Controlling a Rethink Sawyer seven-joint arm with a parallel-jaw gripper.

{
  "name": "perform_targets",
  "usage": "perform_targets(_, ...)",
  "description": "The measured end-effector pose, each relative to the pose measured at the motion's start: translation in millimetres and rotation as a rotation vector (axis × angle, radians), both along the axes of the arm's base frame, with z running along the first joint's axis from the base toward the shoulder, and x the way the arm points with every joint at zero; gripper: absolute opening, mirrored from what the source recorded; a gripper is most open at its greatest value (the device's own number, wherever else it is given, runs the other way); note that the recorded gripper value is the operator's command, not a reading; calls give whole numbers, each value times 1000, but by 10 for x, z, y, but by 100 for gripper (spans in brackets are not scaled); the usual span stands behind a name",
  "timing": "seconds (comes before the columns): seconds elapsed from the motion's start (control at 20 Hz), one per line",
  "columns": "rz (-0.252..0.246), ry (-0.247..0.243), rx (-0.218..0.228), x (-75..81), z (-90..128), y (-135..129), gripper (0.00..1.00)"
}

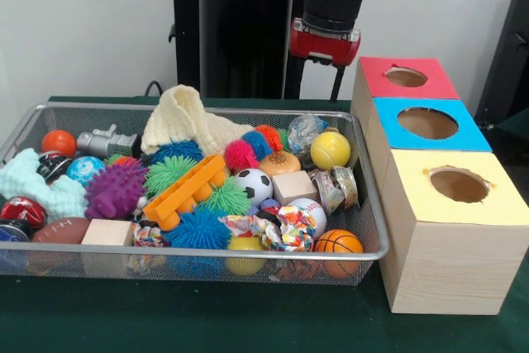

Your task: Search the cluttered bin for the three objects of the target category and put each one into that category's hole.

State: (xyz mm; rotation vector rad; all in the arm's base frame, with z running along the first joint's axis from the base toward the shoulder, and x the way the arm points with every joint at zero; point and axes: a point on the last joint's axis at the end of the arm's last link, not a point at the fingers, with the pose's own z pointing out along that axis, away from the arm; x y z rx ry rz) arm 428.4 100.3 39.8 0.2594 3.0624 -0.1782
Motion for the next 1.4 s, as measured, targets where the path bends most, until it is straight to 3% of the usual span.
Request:
perform_targets(0.5, 18, 40, -4, -212, -272, 28, 100)
perform_targets(1.4, 4, 49, -12, -295, -385, -72, 100)
